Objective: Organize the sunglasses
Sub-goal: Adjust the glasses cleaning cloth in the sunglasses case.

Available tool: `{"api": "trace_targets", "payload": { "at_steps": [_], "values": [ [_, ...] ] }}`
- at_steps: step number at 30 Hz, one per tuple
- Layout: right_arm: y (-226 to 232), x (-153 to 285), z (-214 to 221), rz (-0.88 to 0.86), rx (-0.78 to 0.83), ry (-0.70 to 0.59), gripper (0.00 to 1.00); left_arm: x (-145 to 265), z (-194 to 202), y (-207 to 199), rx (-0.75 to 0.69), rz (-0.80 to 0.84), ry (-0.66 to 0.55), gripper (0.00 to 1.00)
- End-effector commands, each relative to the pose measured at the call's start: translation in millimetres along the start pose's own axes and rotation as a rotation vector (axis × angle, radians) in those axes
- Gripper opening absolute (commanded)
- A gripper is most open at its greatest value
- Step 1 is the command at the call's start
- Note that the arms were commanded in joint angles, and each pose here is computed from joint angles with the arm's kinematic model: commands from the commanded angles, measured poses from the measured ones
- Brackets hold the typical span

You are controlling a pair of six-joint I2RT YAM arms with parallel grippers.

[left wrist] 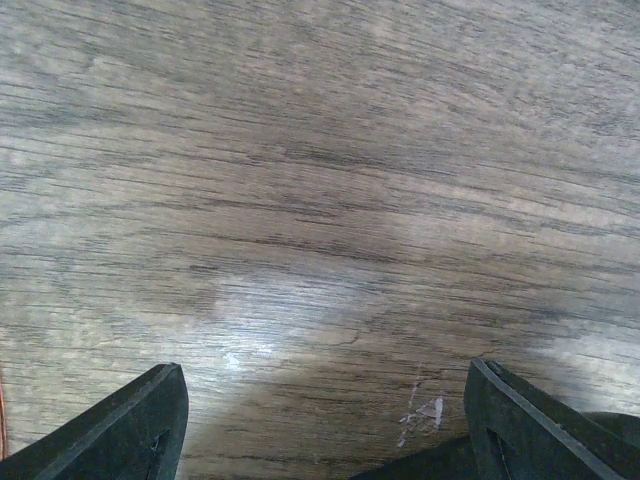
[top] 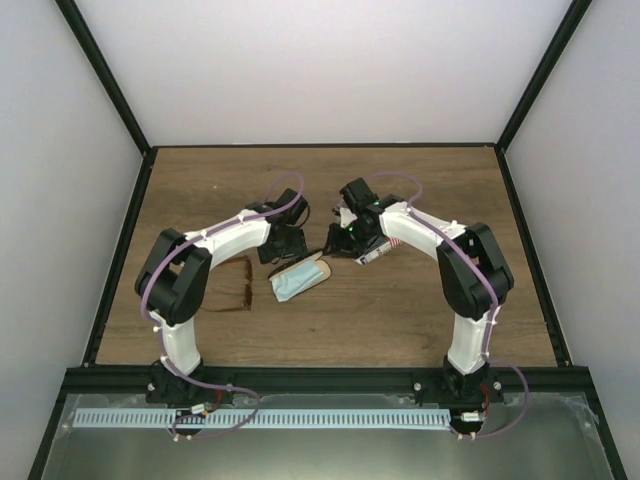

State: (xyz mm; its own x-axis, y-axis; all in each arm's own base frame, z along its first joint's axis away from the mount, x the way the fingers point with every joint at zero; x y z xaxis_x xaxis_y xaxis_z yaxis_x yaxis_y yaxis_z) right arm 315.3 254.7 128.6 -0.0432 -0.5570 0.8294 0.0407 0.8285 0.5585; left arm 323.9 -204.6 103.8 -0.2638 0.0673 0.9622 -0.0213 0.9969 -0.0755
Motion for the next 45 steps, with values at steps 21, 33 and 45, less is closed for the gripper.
{"api": "trace_targets", "payload": {
  "at_steps": [21,33,45],
  "values": [
    [7.5,-48.6,27.7,0.067,0.055,0.082,0.45,4.1,4.7,-4.6,-0.018,0.034,0.03,0.79],
    [5.1,-65.3,40.2,0.096,0.063,0.129,0.27,5.2,5.4,-4.0,-0.03,0.032,0.03,0.79],
    [8.7,-40.8,27.0,0.169,0.067,-0.028,0.03,2.9,4.8,-3.9,-0.041,0.031,0.033,0.79]
  ]
}}
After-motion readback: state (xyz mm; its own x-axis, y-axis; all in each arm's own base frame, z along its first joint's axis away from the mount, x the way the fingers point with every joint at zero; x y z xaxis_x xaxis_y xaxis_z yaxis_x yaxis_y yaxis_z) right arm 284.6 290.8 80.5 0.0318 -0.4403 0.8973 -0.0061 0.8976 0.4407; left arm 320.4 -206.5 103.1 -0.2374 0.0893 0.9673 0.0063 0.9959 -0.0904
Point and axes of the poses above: each gripper's point midway between its finger pads, its own x axis back along the fingers, its own y axis along the line the jaws close on, z = x × y, the point moved 6 cm from there along x, back along the fingers, and after that the axes turned 10 degrees about -x, right-handed, at the moved point
